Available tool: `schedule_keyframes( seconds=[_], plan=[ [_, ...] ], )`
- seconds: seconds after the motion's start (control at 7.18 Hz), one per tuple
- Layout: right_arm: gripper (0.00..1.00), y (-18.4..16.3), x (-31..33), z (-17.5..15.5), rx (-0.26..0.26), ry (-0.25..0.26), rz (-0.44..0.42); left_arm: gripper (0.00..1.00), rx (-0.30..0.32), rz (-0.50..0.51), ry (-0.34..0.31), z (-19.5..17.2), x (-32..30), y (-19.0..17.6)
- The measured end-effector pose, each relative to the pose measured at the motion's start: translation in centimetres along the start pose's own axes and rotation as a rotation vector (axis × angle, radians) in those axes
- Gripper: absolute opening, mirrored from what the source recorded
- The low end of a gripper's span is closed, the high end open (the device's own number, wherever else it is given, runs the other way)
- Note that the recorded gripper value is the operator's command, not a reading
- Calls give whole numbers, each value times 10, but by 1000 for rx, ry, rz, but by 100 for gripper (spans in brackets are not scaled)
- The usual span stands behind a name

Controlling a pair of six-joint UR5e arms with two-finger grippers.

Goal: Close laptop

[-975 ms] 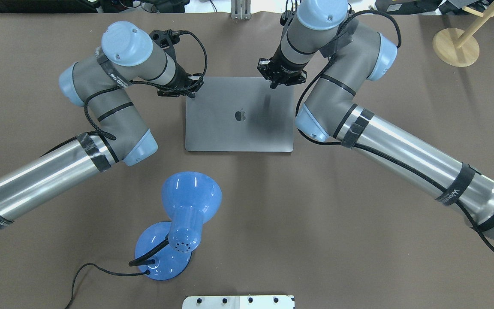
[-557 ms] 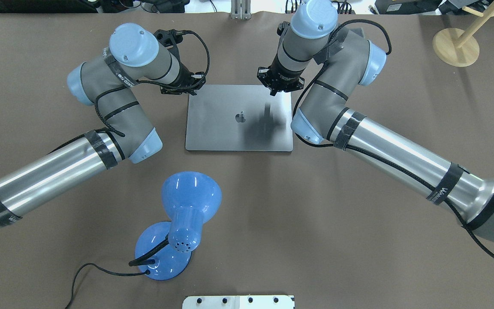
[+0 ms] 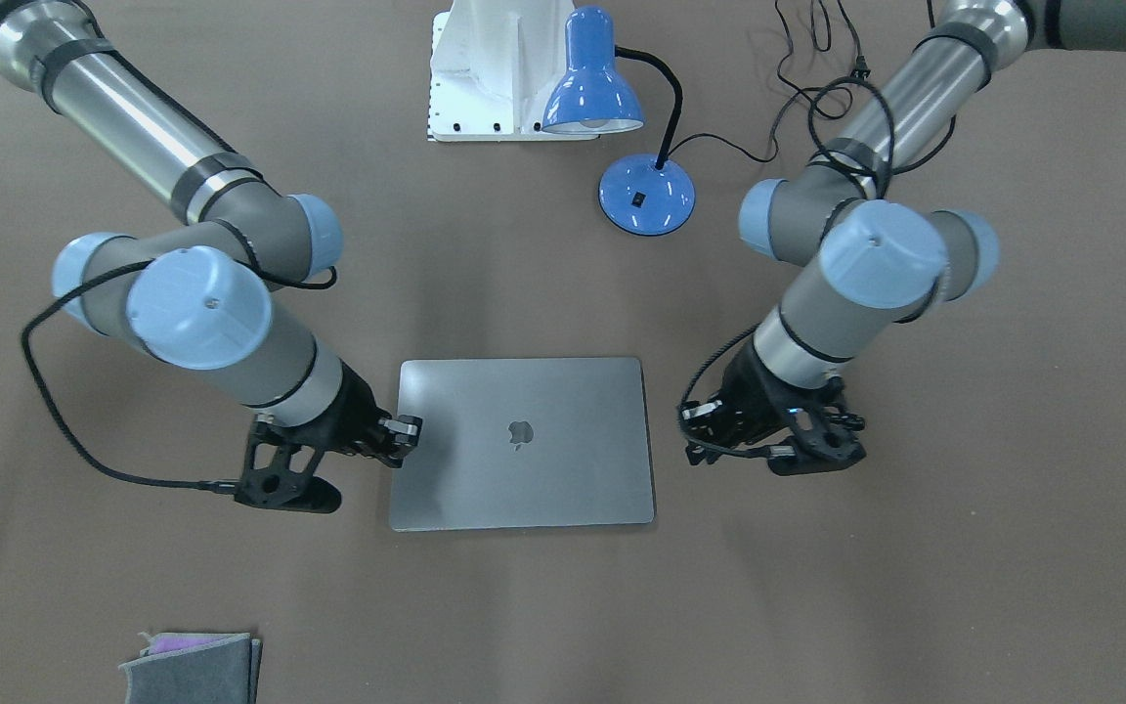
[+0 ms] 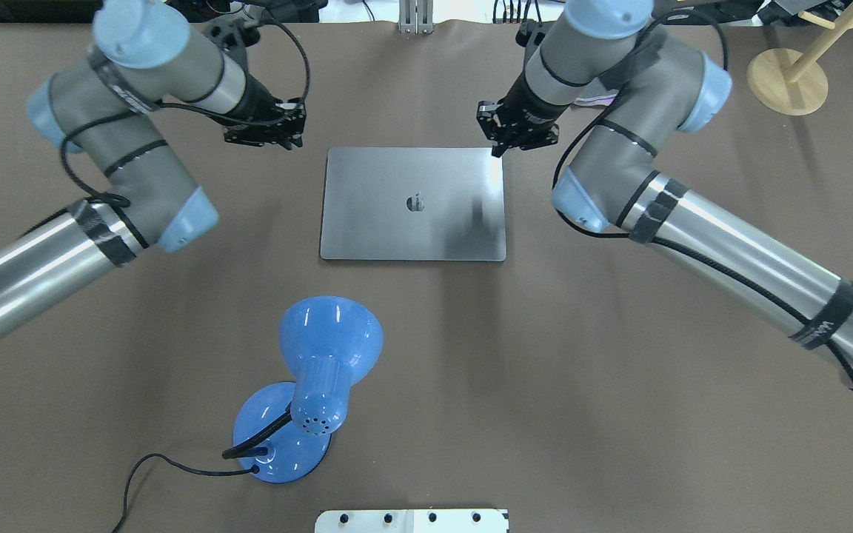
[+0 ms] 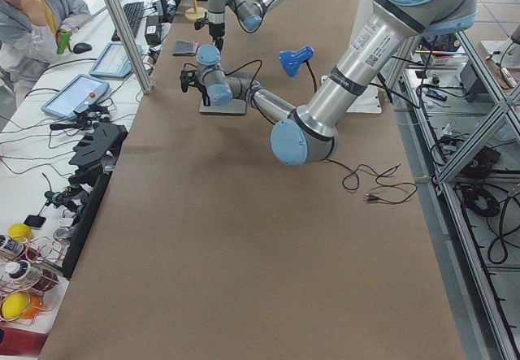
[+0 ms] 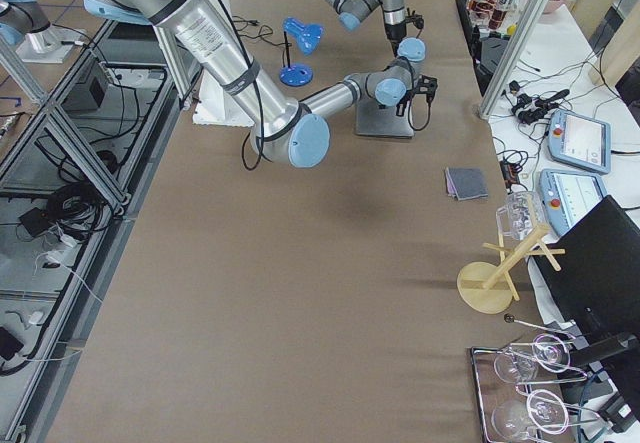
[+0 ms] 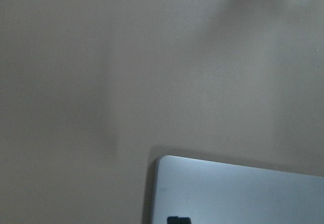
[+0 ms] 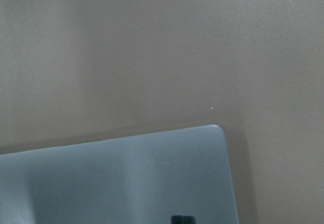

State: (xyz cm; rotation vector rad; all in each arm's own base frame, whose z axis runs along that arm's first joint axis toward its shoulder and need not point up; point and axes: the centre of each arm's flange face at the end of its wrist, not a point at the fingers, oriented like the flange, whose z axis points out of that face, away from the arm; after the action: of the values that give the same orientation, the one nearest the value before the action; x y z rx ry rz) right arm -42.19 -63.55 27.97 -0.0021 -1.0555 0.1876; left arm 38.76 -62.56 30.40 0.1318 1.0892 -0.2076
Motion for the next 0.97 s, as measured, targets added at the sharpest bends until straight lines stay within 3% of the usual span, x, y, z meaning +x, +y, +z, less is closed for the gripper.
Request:
schedule_keyframes(
  seconds=[0.56,0.84,0.97],
  plan=[
    [100,-26,203,-125,40,-16,-119,97,-53,276,-179,-147,-179,10],
    [100,-18,315,-158,61,34,-210,97,-82,408,-229,-203,-302,9],
    [100,-7,375,-169,59,70,-249,97,-98,420,-242,-220,-352,19]
  ],
)
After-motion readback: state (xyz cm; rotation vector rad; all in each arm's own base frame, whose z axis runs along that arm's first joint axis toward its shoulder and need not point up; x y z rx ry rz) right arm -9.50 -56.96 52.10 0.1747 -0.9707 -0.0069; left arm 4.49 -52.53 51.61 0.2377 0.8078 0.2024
